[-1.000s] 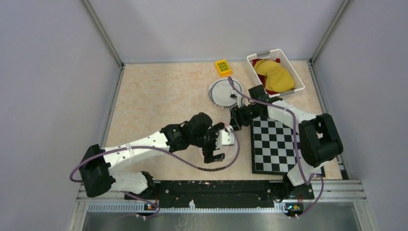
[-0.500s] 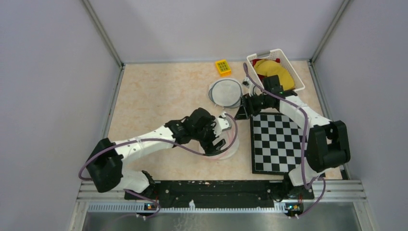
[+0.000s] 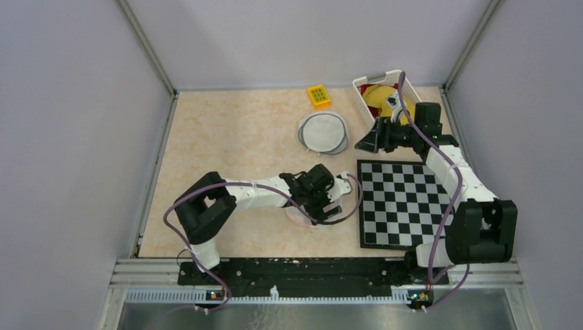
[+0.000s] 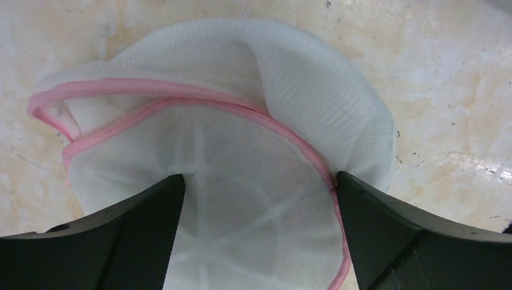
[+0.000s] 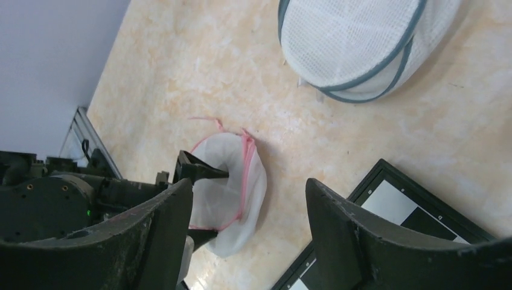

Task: Unzip the laundry bag and remove the bra
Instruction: Move the laundry bag to the center of the board.

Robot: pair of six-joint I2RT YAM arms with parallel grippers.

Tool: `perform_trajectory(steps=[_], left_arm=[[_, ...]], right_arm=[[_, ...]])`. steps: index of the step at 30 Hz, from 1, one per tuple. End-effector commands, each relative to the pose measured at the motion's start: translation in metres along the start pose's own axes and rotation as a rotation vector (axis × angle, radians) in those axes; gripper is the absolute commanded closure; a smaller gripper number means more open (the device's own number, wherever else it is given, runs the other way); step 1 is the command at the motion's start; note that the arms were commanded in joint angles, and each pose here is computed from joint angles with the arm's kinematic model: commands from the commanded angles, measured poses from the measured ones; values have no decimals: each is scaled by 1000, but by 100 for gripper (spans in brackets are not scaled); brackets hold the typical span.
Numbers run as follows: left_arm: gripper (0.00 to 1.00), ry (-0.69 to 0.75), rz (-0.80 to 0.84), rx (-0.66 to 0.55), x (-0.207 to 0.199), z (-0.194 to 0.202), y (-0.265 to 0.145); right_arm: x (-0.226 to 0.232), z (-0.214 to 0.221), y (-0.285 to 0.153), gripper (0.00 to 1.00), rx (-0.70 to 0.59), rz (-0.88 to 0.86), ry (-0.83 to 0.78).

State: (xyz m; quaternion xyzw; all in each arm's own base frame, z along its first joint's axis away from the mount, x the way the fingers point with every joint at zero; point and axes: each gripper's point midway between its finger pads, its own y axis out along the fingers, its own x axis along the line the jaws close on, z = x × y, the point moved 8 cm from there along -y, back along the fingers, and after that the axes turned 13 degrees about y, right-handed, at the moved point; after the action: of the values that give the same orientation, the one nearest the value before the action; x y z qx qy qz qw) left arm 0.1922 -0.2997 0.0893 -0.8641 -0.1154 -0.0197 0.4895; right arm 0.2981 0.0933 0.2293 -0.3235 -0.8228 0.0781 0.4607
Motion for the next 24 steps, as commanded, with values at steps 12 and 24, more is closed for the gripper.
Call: perform_trajectory(steps=[12,24], left_arm=[[1,68,121,244,58,136,-44],[1,-126,87,156,176,160,-36]], right_arm=[[8,3,-18,32,-84,-80,-21],[11,18,-30,32,-53,-35,-76]])
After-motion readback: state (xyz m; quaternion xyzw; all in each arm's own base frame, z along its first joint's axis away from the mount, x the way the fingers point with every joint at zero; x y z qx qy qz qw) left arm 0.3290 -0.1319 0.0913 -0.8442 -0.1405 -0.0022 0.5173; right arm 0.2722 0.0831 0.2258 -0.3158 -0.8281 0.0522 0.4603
